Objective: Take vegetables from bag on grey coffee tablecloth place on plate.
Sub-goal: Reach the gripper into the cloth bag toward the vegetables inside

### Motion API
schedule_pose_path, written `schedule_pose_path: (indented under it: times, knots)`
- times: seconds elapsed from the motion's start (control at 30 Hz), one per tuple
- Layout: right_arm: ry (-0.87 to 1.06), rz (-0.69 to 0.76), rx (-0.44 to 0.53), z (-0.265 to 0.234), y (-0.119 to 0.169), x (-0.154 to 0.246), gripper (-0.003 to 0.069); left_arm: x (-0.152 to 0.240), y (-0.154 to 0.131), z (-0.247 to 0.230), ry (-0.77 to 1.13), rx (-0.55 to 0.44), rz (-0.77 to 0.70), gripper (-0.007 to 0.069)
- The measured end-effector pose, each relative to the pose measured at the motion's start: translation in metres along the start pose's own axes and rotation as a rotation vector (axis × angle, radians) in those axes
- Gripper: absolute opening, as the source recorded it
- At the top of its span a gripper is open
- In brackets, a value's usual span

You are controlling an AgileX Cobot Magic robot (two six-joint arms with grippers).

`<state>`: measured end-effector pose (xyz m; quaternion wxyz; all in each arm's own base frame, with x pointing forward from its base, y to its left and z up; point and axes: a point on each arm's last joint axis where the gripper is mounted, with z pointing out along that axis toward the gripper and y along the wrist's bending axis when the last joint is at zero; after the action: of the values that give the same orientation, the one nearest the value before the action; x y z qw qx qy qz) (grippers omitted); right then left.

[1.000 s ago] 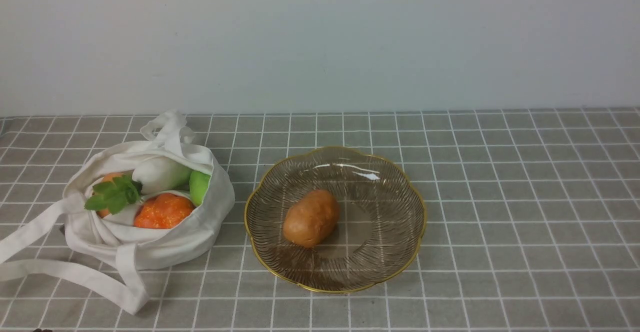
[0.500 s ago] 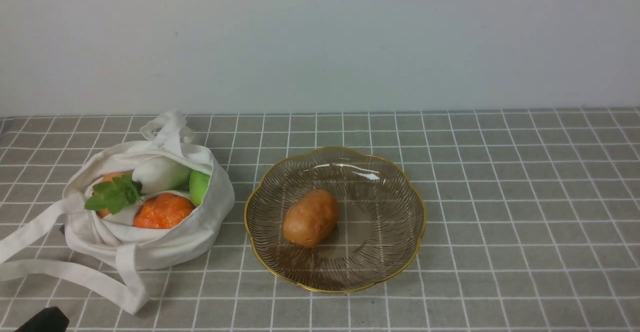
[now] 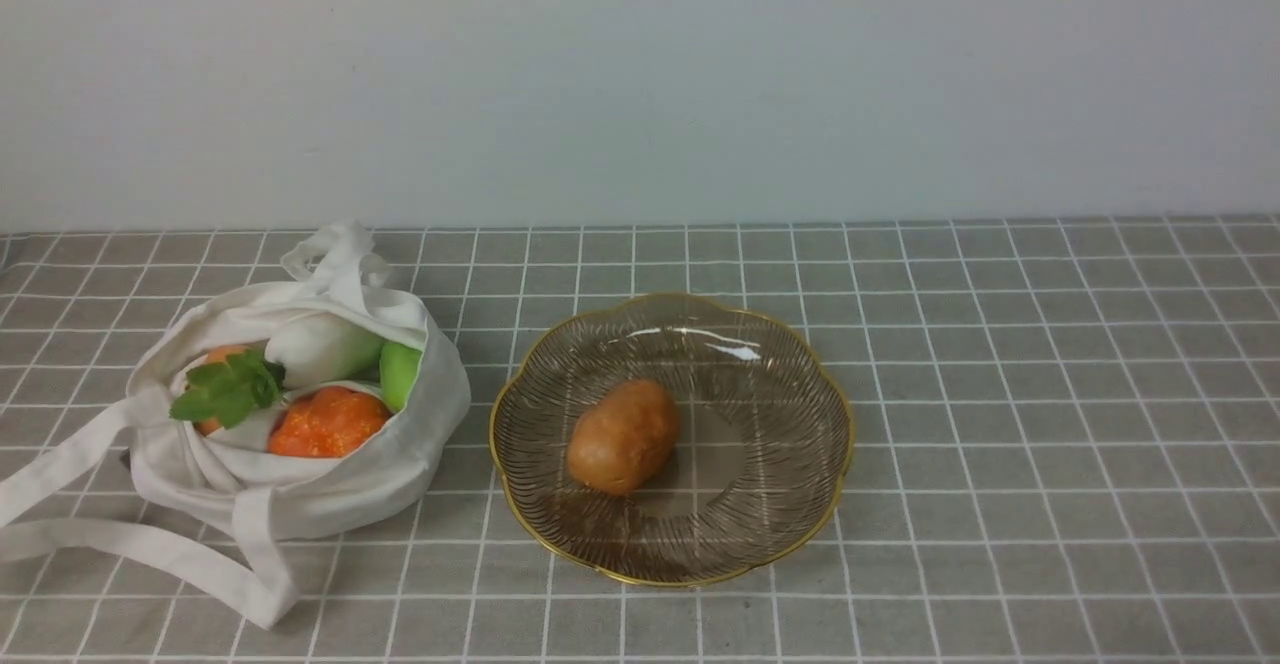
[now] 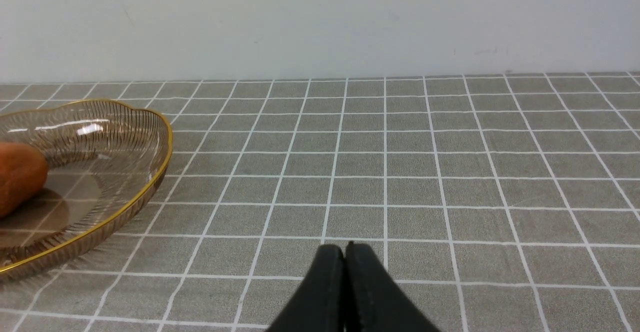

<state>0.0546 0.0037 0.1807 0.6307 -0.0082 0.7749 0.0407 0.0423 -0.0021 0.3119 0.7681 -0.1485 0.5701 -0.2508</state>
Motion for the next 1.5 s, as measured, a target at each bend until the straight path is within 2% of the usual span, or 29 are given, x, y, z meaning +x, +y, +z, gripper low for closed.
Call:
schedule_pose_path:
  times: [0.13,0.17,0.27,0.37,0.43,0.47,0.53,0.67,0.83,0.93,0.97,1.0,1.07,1.1,1.17,1.23,1.27,1.33,1.5]
  knots:
    - [0.0,0.0,0.0,0.0,0.0,0.0,-0.0015,-0.003,-0.018,0.037,0.275,0.026,0.165,-0.0005]
    - [0.0,0.0,0.0,0.0,0.0,0.0,-0.0015,0.0,-0.024,0.056,0.406,0.038,0.193,-0.0005]
    - [0.0,0.0,0.0,0.0,0.0,0.0,-0.0015,0.017,-0.026,0.097,0.724,0.049,0.223,-0.0005]
    - [0.0,0.0,0.0,0.0,0.0,0.0,-0.0015,0.026,-0.024,0.124,0.891,0.052,0.264,-0.0005]
    - [0.0,0.0,0.0,0.0,0.0,0.0,-0.0015,0.033,-0.019,0.149,1.08,0.036,0.339,-0.0005]
    - [0.0,0.0,0.0,0.0,0.0,0.0,-0.0015,0.031,-0.02,0.153,1.086,0.032,0.353,-0.0005]
    - [0.0,0.0,0.0,0.0,0.0,0.0,-0.0015,0.036,-0.01,0.186,1.246,-0.046,0.418,-0.0005]
    - [0.0,0.0,0.0,0.0,0.0,0.0,-0.0015,0.044,0.005,0.222,1.369,-0.139,0.478,-0.0005]
    - [0.0,0.0,0.0,0.0,0.0,0.0,-0.0015,0.066,0.026,0.261,1.491,-0.196,0.533,0.0011]
    - [0.0,0.0,0.0,0.0,0.0,0.0,-0.0015,0.082,0.039,0.275,1.542,-0.216,0.545,0.0057]
    - [0.0,0.0,0.0,0.0,0.0,0.0,-0.0015,0.092,0.047,0.283,1.567,-0.227,0.556,0.0103]
    - [0.0,0.0,0.0,0.0,0.0,0.0,-0.0015,0.094,0.048,0.284,1.57,-0.229,0.557,0.0116]
    - [0.0,0.0,0.0,0.0,0.0,0.0,-0.0015,0.108,0.06,0.293,1.578,-0.242,0.583,0.0237]
    - [0.0,0.0,0.0,0.0,0.0,0.0,-0.0015,0.112,0.063,0.295,1.579,-0.247,0.592,0.0266]
    - [0.0,0.0,0.0,0.0,0.0,0.0,-0.0015,0.12,0.071,0.3,1.566,-0.254,0.62,0.0377]
    - [0.0,0.0,0.0,0.0,0.0,0.0,-0.0015,0.125,0.074,0.302,1.565,-0.256,0.628,0.0426]
    - [0.0,0.0,0.0,0.0,0.0,0.0,-0.0015,0.133,0.08,0.304,1.57,-0.259,0.634,0.0497]
    - [0.0,0.0,0.0,0.0,0.0,0.0,-0.0015,0.139,0.085,0.306,1.574,-0.261,0.649,0.0566]
    - [0.0,0.0,0.0,0.0,0.0,0.0,-0.0015,0.161,0.099,0.309,1.603,-0.266,0.648,0.0619]
